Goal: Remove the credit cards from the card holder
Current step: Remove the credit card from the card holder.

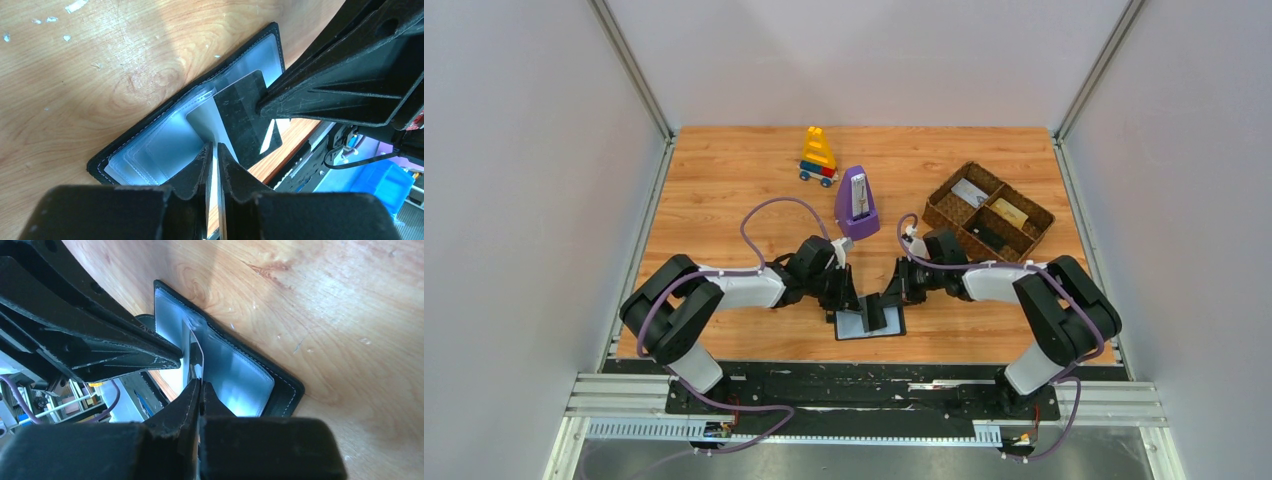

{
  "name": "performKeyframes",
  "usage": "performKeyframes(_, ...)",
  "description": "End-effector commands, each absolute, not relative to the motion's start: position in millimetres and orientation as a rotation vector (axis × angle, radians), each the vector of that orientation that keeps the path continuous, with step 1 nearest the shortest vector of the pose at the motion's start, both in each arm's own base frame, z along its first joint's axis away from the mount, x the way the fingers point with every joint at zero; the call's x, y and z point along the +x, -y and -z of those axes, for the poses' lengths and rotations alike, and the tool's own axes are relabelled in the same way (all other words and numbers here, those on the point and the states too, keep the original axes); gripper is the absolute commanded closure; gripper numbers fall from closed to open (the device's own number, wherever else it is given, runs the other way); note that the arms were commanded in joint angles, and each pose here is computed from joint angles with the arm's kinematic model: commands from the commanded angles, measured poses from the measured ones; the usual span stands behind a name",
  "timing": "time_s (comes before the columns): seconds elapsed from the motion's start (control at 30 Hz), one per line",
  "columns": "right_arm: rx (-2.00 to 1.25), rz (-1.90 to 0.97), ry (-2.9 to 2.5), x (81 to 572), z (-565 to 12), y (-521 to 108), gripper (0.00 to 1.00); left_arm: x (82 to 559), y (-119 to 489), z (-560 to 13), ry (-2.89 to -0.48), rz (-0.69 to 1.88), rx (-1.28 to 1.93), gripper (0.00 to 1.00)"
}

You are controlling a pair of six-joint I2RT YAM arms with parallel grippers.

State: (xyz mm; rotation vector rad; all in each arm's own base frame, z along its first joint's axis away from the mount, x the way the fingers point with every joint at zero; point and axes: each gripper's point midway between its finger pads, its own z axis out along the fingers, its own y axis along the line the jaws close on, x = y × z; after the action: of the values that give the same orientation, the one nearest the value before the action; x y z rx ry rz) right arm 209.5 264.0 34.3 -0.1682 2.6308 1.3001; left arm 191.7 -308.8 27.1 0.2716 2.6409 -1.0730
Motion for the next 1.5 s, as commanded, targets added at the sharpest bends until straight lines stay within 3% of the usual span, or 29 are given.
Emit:
performKeyframes(0.0, -0.213, -1.315, -2.558, 217, -48, -267, 1.0, 185, 285, -5, -2.72, 0.909, 0.254, 0.83)
performKeyframes(0.23, -0.227, -1.128, -2.541, 228, -71, -250, 1.0, 184, 282, -16, -2.718, 0.895, 0.258, 0.77)
performKeyframes(0.6, -0.528, -0.649, -2.187, 257, -130, -239, 1.0, 203, 302, -129, -2.53, 1.054, 0.166, 0.37)
performKeyframes(0.9, -0.836, -0.467, -1.61, 231, -194, -258, 1.0, 216, 288, -195, -2.404, 1.169, -0.105, 0.19)
performKeyframes(1.27, -0.924, -0.406, -1.444, 206, -213, -276, 1.0, 218, 295, -192, -2.396, 1.285, -0.217, 0.17)
performKeyframes(1.47, -0.986, -0.377, -1.416, 197, -207, -287, 0.99, 214, 306, -192, -2.381, 1.394, -0.198, 0.33)
